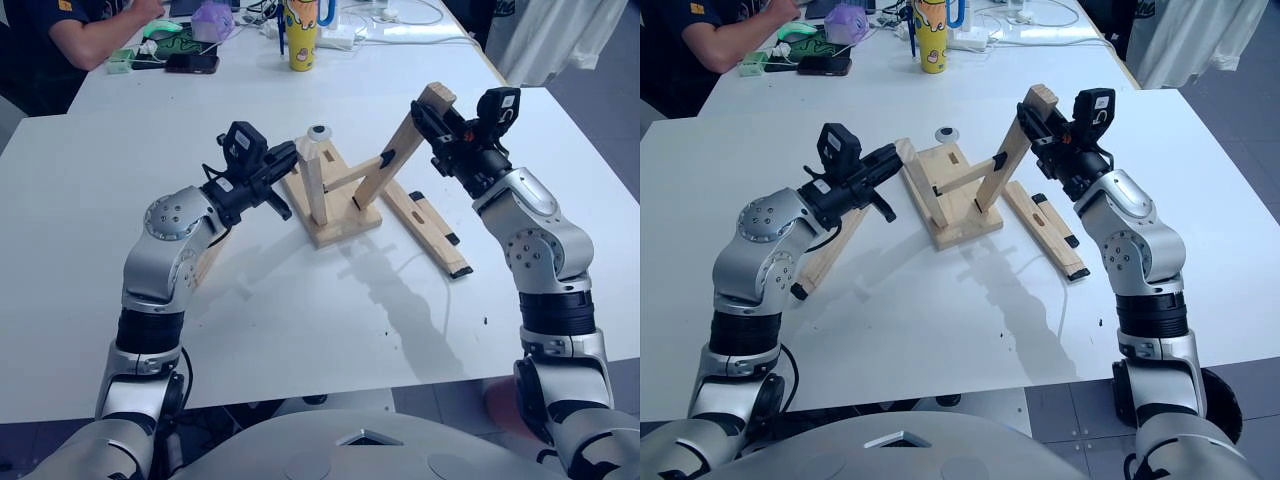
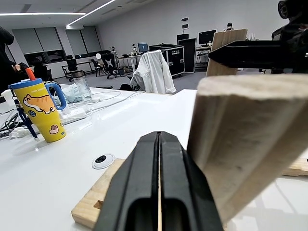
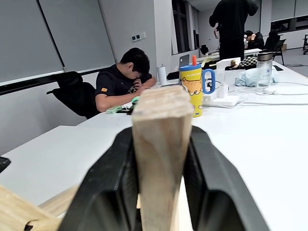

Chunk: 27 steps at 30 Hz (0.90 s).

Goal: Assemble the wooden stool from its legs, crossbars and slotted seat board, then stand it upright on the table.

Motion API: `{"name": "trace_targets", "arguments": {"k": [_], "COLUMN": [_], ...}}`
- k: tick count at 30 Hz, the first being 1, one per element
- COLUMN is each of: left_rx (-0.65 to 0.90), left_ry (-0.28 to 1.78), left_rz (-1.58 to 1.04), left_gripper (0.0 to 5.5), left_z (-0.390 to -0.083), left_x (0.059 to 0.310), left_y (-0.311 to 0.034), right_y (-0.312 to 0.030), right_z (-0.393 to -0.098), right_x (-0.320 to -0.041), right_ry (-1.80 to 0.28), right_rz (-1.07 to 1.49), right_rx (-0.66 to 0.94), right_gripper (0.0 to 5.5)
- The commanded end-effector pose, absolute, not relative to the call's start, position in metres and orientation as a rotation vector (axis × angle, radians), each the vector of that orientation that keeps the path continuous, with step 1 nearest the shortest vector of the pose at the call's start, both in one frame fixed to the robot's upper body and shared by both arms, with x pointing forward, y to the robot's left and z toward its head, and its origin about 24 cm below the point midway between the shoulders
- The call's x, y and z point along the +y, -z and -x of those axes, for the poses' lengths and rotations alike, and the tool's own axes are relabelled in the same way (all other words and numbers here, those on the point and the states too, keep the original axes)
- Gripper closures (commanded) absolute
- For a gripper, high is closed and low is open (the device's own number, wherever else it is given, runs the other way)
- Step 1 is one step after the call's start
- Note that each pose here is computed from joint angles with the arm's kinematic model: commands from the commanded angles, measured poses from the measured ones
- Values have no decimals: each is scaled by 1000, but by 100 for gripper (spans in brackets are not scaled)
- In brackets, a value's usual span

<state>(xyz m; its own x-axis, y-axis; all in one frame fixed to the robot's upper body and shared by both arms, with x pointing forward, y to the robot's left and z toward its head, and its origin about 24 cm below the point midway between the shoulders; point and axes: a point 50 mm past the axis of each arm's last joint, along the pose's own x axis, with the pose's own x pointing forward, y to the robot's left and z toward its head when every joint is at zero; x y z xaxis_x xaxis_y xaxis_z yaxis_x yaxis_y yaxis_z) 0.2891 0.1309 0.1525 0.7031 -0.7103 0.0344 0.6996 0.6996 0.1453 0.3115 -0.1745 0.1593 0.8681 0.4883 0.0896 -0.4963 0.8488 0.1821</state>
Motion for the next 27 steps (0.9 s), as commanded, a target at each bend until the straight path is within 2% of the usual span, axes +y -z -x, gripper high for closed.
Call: {"name": "trace_targets", "arguments": {"k": [1, 4, 5, 11, 17, 23, 27], "left_rx": [-158, -163, -164, -164, -162, -158, -157], "left_ry": [761, 734, 726, 686, 645, 613, 602], "left_rz": [-117, -115, -114, -108, -103, -95, -89], "left_gripper": [550, 550, 550, 550, 550, 550, 550], "left_z": [-284, -285, -285, -286, -284, -281, -280], "left_x": [134, 139, 140, 147, 154, 158, 160], "left_y": [-162, -163, -163, -161, -158, -155, -154], "right_y": [-14, -29, -33, -47, -51, -109, -130], "right_z": [-259, -265, -267, -273, -271, -278, -285], "right_x": [-149, -148, -148, -149, -158, -156, -159], "right_ry": [-565, -590, -593, -606, -616, -711, -695], "right_rz": [-271, -274, -272, -254, -245, -368, -339], "right_rx": [734, 668, 650, 615, 610, 294, 188], "right_gripper": [444, 444, 408, 319, 315, 315, 315]}}
